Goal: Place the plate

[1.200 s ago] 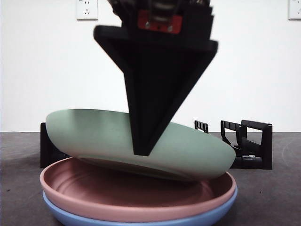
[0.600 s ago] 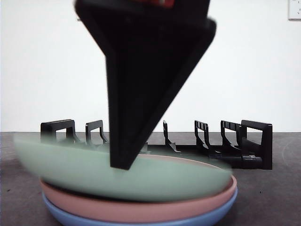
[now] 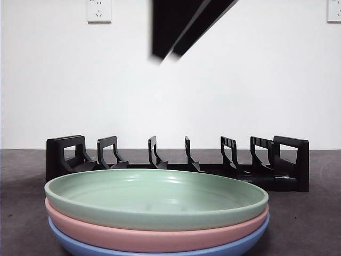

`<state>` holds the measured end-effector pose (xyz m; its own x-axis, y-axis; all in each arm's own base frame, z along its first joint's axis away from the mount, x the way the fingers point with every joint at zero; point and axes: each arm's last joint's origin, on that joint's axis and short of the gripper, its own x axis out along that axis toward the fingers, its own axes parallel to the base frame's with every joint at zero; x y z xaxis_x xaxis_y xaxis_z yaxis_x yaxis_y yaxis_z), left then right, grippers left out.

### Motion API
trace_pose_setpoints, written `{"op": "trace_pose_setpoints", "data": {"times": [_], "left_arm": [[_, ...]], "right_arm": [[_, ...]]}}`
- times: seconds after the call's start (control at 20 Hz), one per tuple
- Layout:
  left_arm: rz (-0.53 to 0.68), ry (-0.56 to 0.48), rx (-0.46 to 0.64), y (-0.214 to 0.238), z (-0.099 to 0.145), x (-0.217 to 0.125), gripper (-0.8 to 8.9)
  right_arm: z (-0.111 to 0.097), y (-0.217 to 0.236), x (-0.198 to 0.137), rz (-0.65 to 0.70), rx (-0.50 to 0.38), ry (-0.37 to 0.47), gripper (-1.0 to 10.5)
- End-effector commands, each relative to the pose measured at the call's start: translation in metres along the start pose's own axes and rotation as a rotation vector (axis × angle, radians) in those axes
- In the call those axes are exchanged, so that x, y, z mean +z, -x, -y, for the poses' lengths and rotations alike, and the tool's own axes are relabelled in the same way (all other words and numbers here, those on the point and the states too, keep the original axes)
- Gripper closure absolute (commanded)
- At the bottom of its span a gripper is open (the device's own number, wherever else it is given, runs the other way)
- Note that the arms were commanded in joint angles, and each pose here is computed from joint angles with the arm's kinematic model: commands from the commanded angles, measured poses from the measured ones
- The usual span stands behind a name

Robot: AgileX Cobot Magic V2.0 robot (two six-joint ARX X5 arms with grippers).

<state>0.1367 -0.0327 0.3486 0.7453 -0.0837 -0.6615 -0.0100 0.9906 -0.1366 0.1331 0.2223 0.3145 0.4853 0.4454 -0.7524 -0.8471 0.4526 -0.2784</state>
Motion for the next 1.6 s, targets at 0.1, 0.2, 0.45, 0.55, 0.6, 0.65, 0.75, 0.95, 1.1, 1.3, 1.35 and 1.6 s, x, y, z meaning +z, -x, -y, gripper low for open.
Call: {"op": "trace_pose_setpoints", "data": {"times": [0.1,0.2,0.45,0.55,0.6,0.65,0.75,0.95,1.1,1.3,1.35,1.6], "left_arm": [[0.020,-0.005,-0.003,0.004,0.001,0.005,4.47],[0.024,-0.004,-0.004,0.004,0.001,0.005,4.47],[0.024,-0.005,-0.004,0.004,0.001,0.005,4.46],[0.018,-0.006,-0.003,0.004,0.001,0.005,4.46],[0.021,-0.005,-0.004,0.004,0.001,0.005,4.46],[0.021,-0.005,-0.004,0.004,0.001,0.005,4.49],[0.014,-0.010,-0.003,0.004,0.001,0.004,8.46],[0.020,-0.031,-0.004,0.004,0.001,0.005,8.06],[0.022,-0.031,-0.004,0.004,0.001,0.005,8.06],[0.021,-0.032,-0.005,0.004,0.001,0.005,8.06],[0.027,-0.054,-0.005,0.004,0.001,0.005,8.06],[0.430,-0.113,-0.037,-0.030,-0.016,-0.046,8.06]], "right_arm": [[0.072,0.017,-0.013,0.075,-0.196,-0.259,6.5],[0.118,0.021,-0.034,0.097,-0.254,-0.404,6.5],[0.189,0.032,-0.080,0.211,-0.265,-0.667,6.4],[0.196,0.034,-0.088,0.209,-0.281,-0.693,6.4],[0.197,0.035,-0.089,0.208,-0.285,-0.696,6.4],[0.198,0.036,-0.088,0.221,-0.294,-0.692,6.6],[0.200,0.037,-0.086,0.245,-0.308,-0.679,9.2],[0.198,0.036,-0.084,0.264,-0.272,-0.677,9.2],[0.198,0.036,-0.083,0.267,-0.274,-0.676,9.2],[0.198,0.036,-0.083,0.269,-0.275,-0.676,9.2],[0.198,0.036,-0.083,0.271,-0.276,-0.675,9.2],[0.201,0.037,-0.080,0.306,-0.294,-0.660,9.2]]}}
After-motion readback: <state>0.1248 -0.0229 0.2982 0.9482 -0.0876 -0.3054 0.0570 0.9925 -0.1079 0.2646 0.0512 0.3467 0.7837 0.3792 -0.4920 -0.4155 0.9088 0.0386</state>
